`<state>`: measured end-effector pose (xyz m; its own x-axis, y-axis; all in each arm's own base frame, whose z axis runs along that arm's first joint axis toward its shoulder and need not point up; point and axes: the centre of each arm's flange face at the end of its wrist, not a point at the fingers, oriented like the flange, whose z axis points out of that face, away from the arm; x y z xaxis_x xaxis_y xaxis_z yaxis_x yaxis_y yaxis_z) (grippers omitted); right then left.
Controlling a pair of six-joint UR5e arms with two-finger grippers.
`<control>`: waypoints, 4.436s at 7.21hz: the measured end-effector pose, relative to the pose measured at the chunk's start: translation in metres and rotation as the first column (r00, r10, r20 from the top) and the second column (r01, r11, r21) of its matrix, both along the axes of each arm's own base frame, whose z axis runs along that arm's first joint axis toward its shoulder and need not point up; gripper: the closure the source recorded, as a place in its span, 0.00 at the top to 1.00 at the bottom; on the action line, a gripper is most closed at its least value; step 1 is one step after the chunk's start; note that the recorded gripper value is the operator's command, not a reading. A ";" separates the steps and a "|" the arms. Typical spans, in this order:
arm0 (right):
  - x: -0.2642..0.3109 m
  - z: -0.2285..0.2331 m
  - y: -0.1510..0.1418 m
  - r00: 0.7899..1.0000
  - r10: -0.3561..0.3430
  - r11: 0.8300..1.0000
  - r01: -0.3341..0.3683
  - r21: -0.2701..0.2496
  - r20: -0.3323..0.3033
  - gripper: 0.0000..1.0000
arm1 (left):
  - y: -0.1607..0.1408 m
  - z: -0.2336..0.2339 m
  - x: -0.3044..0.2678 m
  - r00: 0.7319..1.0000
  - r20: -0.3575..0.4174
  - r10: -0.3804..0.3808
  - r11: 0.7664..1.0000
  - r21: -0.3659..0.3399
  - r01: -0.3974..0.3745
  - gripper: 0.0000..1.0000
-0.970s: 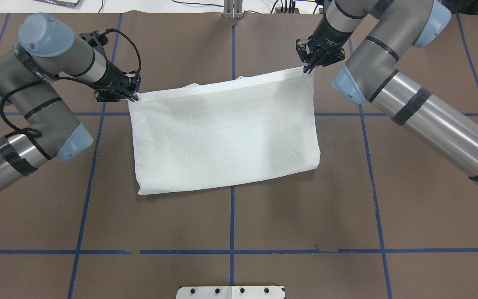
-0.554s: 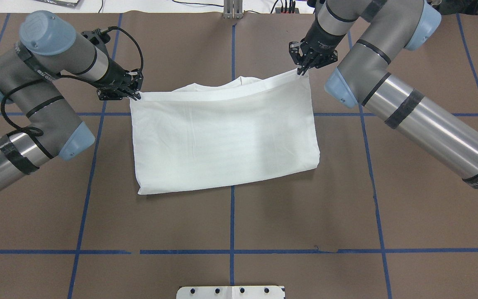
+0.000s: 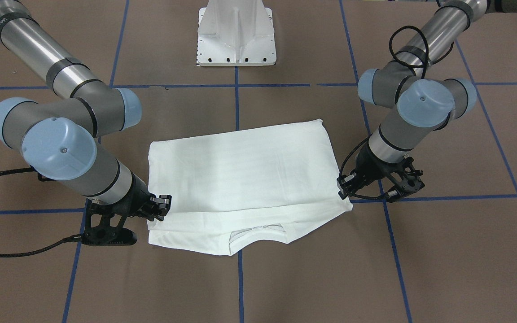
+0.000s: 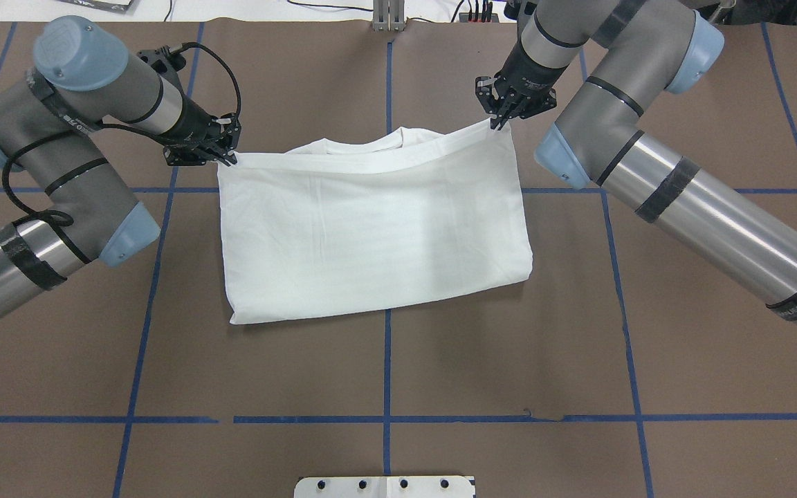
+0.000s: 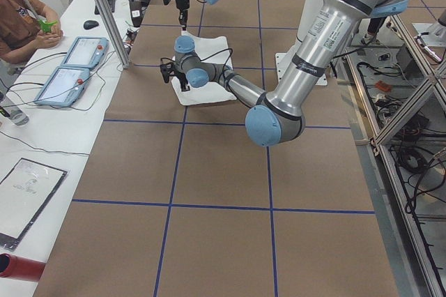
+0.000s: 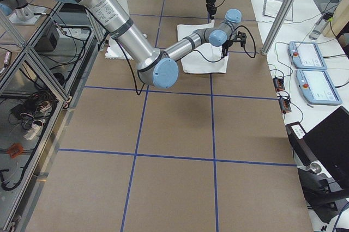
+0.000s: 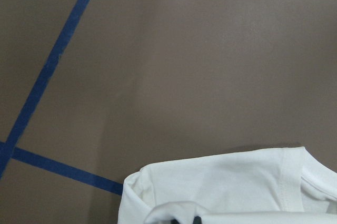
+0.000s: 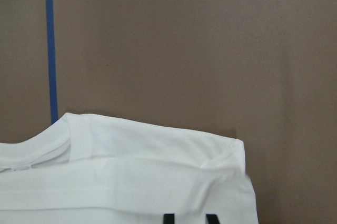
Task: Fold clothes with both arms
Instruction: 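Lower the hem onto the collar edge with both grippers, then release the hem and lift the left gripper while the right gripper moves sideways, then grasp the folded shirt's side edge nearest the right gripper, then drag the folded shirt toward the robot with the right gripper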
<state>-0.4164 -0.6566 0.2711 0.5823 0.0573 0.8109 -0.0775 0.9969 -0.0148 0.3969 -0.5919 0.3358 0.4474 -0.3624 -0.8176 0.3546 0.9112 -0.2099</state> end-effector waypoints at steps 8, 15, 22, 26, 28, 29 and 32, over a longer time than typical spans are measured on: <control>-0.015 0.067 0.190 0.998 -0.060 0.998 0.060 -0.001 -0.023 0.97 | -0.001 -0.002 -0.060 0.998 0.001 -0.069 0.998 0.002 0.069 0.99; -0.054 0.091 0.229 0.993 -0.079 0.997 0.079 -0.002 -0.088 0.00 | 0.010 -0.016 -0.067 0.998 0.002 -0.070 0.998 0.003 0.070 0.99; -0.005 0.090 0.218 0.997 -0.042 0.999 0.041 -0.017 -0.062 0.00 | 0.008 -0.024 -0.066 0.997 0.003 -0.084 0.996 0.019 0.083 0.99; 0.062 0.134 0.286 0.994 -0.074 0.994 0.066 -0.090 -0.086 0.00 | 0.008 -0.027 -0.066 0.995 0.006 -0.096 0.995 0.031 0.096 0.99; 0.072 0.151 0.348 0.979 -0.171 0.980 0.157 -0.125 -0.109 0.00 | 0.010 -0.028 -0.065 0.995 0.005 -0.096 0.995 0.036 0.096 0.99; 0.071 0.157 0.383 0.965 -0.234 0.966 0.216 -0.144 -0.121 0.00 | 0.011 -0.027 -0.065 0.995 0.006 -0.095 0.995 0.036 0.095 0.99; 0.036 0.152 0.488 0.915 -0.379 0.906 0.336 -0.259 -0.136 0.00 | 0.013 -0.027 -0.063 0.995 0.010 -0.098 0.994 0.043 0.097 0.99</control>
